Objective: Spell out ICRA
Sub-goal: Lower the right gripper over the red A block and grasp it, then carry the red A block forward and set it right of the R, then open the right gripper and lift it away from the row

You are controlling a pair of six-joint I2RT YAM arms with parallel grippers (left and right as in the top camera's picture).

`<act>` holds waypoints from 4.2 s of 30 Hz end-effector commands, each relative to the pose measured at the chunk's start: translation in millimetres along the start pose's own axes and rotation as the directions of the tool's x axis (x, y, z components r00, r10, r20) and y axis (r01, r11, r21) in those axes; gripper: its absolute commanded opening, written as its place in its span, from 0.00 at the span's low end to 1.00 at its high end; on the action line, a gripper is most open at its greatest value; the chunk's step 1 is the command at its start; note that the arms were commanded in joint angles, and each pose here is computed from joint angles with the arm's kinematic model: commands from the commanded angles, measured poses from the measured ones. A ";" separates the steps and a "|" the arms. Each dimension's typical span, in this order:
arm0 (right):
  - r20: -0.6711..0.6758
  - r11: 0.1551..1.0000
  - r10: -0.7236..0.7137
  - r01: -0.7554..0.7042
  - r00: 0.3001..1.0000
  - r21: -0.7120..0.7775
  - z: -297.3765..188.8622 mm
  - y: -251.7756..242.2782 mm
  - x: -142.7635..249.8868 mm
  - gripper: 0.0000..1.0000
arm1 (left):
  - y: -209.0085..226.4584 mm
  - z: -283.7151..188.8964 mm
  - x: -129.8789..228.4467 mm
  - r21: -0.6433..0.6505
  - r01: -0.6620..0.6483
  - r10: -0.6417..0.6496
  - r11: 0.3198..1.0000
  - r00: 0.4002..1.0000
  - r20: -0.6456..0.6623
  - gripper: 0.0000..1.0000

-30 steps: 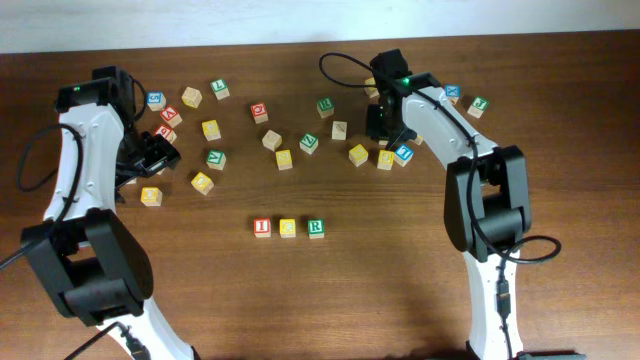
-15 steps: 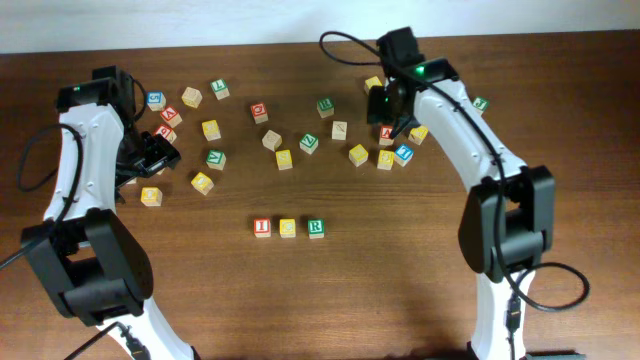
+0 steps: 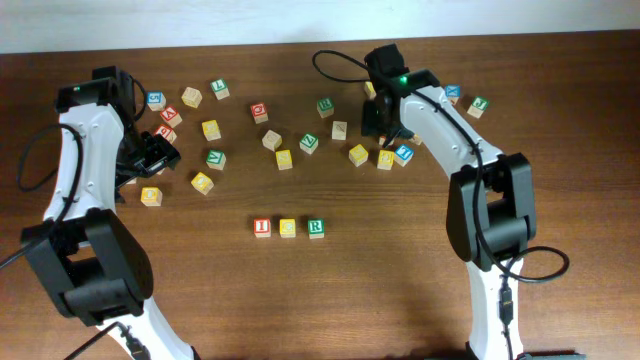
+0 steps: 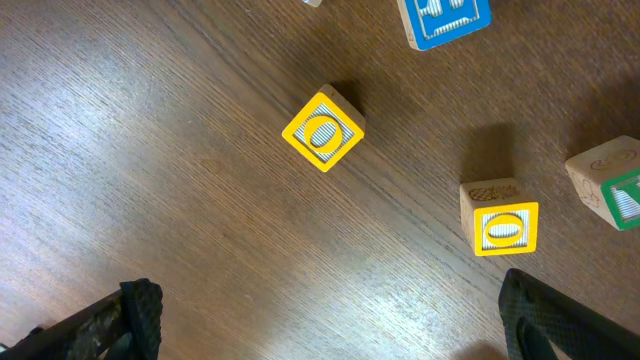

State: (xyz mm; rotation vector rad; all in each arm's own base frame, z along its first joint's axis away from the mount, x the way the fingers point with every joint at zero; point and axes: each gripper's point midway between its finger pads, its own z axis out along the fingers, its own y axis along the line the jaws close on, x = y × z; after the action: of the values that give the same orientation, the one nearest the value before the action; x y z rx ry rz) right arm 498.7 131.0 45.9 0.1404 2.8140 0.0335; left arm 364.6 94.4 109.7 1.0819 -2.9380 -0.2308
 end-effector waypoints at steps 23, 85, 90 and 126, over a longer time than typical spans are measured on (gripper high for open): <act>0.007 0.998 0.003 -0.004 1.000 0.062 29.4 -13.0 14.8 0.34 | 1.5 -6.1 -0.8 0.011 0.001 -0.001 1.000 1.000 0.013 0.99; -0.103 0.993 -0.084 0.075 0.991 -0.092 -29.9 73.1 213.9 0.29 | 1.5 -6.1 -0.8 0.011 0.001 -0.001 1.000 1.000 0.013 0.99; -0.112 0.988 -0.103 0.089 0.988 -0.123 -30.7 78.3 215.8 0.26 | 1.5 -6.1 -0.8 0.011 0.001 -0.001 1.000 1.000 0.013 0.99; -0.015 0.973 -0.111 0.106 0.994 -0.207 -188.7 73.5 177.4 0.68 | 1.5 -6.1 -0.8 0.011 0.001 -0.001 1.000 1.000 0.013 0.99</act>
State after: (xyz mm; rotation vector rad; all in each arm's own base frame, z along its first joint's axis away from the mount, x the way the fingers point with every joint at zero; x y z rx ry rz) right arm 282.0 224.4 113.2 -0.0503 2.9471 0.1988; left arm 364.4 94.5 109.7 1.0818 -2.9376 -0.2315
